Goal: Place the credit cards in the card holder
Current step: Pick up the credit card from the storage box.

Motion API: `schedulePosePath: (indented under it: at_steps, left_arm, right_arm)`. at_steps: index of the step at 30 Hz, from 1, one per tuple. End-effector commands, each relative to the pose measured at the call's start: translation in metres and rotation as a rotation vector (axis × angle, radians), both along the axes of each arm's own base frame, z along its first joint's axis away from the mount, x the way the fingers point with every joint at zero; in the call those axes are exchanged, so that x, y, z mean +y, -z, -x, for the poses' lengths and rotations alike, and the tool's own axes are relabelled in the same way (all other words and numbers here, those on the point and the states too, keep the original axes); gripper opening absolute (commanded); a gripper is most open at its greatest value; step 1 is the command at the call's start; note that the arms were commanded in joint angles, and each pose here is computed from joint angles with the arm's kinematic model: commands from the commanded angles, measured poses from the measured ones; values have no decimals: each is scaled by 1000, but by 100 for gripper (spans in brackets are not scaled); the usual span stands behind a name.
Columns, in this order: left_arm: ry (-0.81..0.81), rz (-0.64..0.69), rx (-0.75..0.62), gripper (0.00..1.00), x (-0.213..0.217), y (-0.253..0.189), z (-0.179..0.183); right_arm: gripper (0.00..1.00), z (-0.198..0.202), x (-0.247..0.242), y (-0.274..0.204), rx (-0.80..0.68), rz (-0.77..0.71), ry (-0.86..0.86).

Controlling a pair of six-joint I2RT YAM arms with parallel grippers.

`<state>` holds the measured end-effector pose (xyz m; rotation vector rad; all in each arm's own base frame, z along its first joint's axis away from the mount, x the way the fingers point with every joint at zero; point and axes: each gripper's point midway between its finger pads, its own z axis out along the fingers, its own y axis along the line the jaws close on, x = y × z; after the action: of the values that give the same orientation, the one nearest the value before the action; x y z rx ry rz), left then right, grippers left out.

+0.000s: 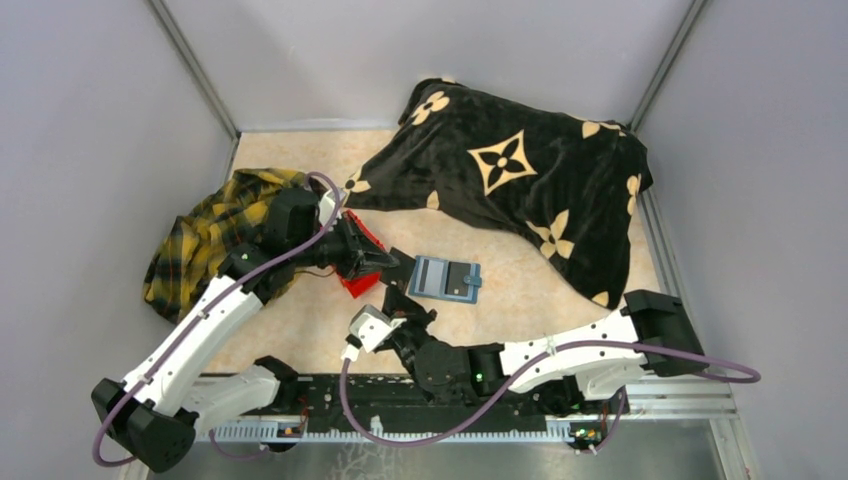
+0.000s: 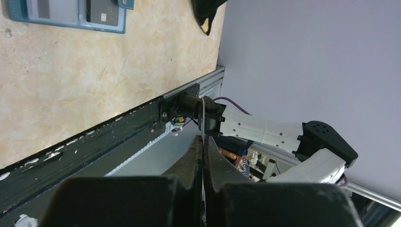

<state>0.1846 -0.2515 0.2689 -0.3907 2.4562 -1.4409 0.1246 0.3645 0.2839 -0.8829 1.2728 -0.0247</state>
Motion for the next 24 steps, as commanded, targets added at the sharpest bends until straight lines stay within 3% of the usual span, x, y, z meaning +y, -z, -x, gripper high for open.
schedulePosePath:
  at_steps: [1, 8, 14, 24]
  left_arm:
    - [37, 107, -54, 0, -7, -15, 6]
    - [-80, 146, -225, 0, -4, -10, -25]
    - [-120, 138, -318, 0, -7, 9, -46]
    - [-77, 220, -489, 0, -17, 16, -54]
  right_arm:
    - [3, 1, -10, -2, -1, -36, 52]
    - [39, 7, -40, 2, 121, -185, 158]
    - [44, 5, -67, 5, 373, -444, 142]
    - [44, -44, -97, 4, 697, -807, 101]
